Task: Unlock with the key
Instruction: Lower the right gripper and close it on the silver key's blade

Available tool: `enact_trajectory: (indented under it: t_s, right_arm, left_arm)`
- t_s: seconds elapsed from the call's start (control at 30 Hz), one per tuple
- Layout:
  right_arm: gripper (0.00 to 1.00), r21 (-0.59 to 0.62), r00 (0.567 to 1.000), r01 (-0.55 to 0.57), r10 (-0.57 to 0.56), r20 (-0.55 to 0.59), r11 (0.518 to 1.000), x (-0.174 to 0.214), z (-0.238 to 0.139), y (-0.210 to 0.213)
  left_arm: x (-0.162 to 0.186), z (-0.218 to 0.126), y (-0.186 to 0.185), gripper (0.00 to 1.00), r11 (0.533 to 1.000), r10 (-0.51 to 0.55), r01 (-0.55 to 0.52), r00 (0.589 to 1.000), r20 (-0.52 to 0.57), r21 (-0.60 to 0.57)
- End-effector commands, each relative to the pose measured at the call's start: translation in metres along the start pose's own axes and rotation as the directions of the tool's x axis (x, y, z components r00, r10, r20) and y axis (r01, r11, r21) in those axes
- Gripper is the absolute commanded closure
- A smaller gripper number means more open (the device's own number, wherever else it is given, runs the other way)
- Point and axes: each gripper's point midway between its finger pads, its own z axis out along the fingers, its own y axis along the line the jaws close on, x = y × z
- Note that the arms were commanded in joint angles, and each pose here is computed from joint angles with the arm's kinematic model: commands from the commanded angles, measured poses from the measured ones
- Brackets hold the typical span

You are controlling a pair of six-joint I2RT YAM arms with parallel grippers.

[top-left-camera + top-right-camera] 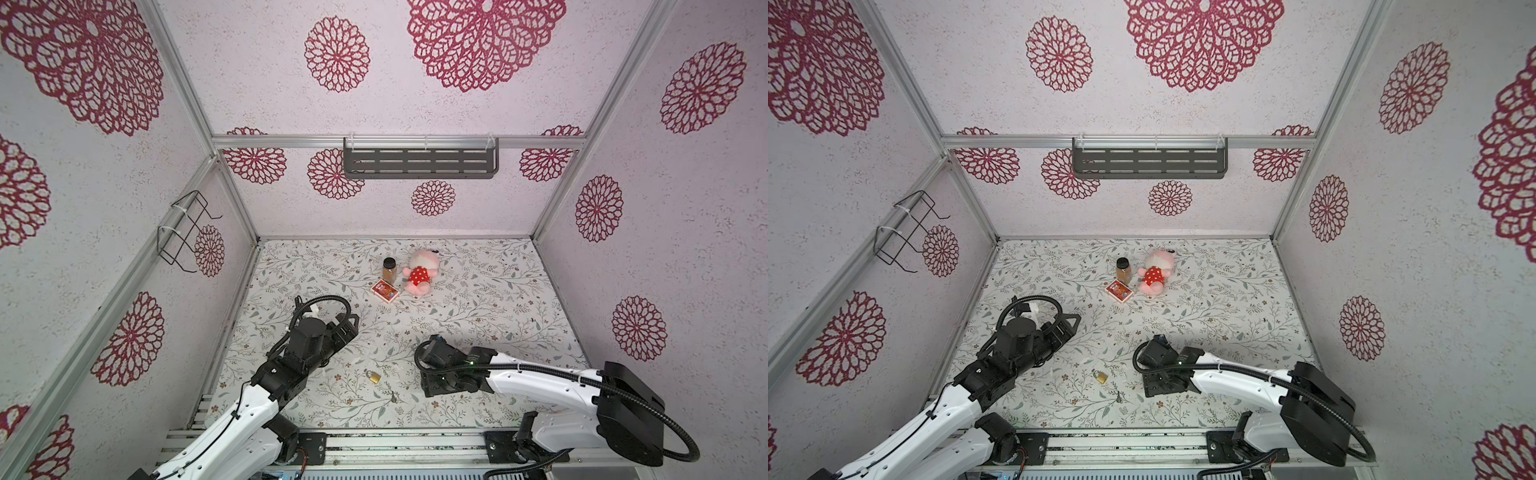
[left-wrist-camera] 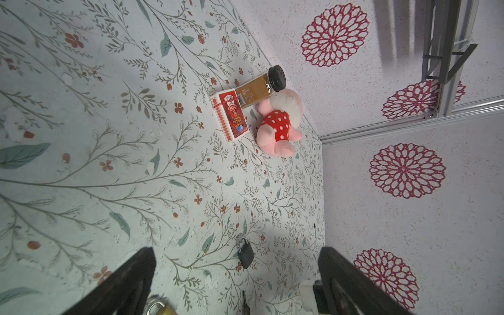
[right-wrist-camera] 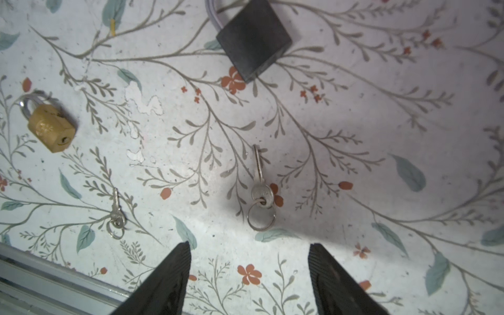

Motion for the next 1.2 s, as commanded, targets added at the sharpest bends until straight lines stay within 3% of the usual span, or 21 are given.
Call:
enact_trajectory:
  t_s: [0.0, 0.6, 1.17]
  right_arm:
    - [0.32, 0.034, 0.993, 0.115, -0.114, -0.022, 0.993, -0.001, -0.002, -0.002]
    - [0.5, 0.131, 0.971, 0.234, -0.223, -0.09, 0.963, -0.004, 0.018, -0.01]
    - [0.68, 0.142, 0.973, 0.22, -0.207, -0.103, 0.965, 0.003, 0.023, -0.02]
  left_arm:
    - [0.005, -0.001, -0.001, 0.03, 1.0, -0.025, 0.025, 1.0, -0.013, 0.014]
    - [0.008, 0.001, -0.005, 0.03, 1.0, -0.013, 0.014, 0.999, -0.038, 0.025]
    - [0.012, 0.008, -0.012, 0.03, 0.999, -0.007, 0.01, 0.998, -0.07, 0.04]
